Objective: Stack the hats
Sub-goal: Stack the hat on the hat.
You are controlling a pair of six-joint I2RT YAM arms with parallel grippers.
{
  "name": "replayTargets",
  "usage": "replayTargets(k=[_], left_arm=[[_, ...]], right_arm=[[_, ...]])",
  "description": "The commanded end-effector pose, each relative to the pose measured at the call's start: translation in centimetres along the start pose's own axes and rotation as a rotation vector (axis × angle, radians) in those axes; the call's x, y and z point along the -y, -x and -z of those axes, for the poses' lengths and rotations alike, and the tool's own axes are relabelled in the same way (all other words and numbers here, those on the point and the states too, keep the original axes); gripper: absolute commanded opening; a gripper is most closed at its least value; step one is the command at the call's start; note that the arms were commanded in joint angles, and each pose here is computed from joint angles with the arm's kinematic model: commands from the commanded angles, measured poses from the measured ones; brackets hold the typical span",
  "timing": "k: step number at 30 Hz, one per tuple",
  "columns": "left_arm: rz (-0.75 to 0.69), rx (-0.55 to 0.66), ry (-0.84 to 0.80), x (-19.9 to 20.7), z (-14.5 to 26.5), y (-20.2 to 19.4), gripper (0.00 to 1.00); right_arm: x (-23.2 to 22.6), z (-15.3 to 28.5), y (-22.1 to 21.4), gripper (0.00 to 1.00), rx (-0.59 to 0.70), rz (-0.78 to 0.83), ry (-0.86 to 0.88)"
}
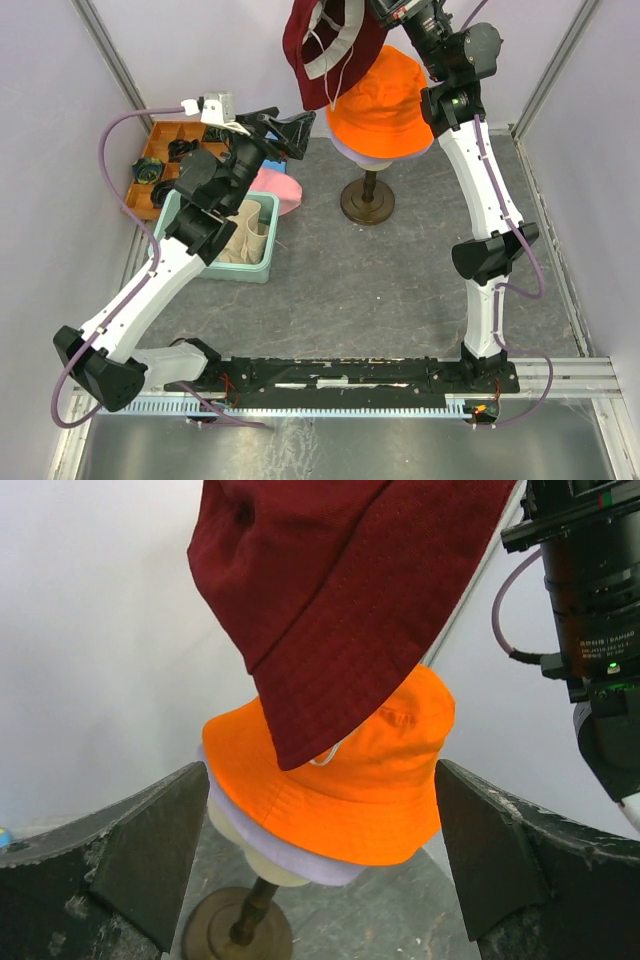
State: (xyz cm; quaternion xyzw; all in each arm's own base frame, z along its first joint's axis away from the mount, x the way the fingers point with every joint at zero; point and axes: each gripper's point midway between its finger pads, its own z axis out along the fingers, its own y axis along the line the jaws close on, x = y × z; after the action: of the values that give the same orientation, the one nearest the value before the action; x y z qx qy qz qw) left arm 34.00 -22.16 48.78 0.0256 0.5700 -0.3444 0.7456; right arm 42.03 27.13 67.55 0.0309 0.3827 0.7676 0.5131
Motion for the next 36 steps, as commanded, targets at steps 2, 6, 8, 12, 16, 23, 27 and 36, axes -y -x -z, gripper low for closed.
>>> replayTargets(k=[2, 6, 8, 12, 16, 23, 27, 36], left_arm=[[0.113, 0.153, -0.042, 1.7, -1.3, 4.2, 0.99], [0.085, 0.151, -0.036, 1.6, -2.1, 4.0, 0.99], [0.056, 0.15, -0.019, 1.1, -2.6, 3.6, 0.99], [-0.002, 0.132, 0.021, 0.1, -3.8, 2.3, 0.99], [-0.059, 0.114, 0.065, -1.2, -4.9, 0.9, 0.99], [-0.114, 0.108, 0.108, -2.2, -6.3, -0.3, 0.85], [-0.147, 0.129, 0.136, -2.8, -7.1, -0.1, 0.47], [-0.319, 0.189, -0.031, -0.3, -11.6, -0.2, 0.13]], right_arm=[[-5.7, 0.3, 0.3, 0.0, -0.004, 0.057, 0.122], [-6.0, 0.4, 0.0, 0.0, -0.02, 0.055, 0.121], [-5.9, 0.4, 0.0, 0.0, -0.022, 0.048, 0.118], [-6.3, 0.5, 0.0, 0.0, -0.024, 0.031, 0.13], [-6.6, 0.5, -0.1, 0.0, -0.029, 0.024, 0.133], [-7.5, 0.7, -0.2, 0.0, -0.041, 0.02, 0.137], [-7.6, 0.8, 0.1, 0.0, -0.042, 0.025, 0.134], [-5.9, 1.3, -0.5, 0.0, -0.123, 0.062, 0.131]])
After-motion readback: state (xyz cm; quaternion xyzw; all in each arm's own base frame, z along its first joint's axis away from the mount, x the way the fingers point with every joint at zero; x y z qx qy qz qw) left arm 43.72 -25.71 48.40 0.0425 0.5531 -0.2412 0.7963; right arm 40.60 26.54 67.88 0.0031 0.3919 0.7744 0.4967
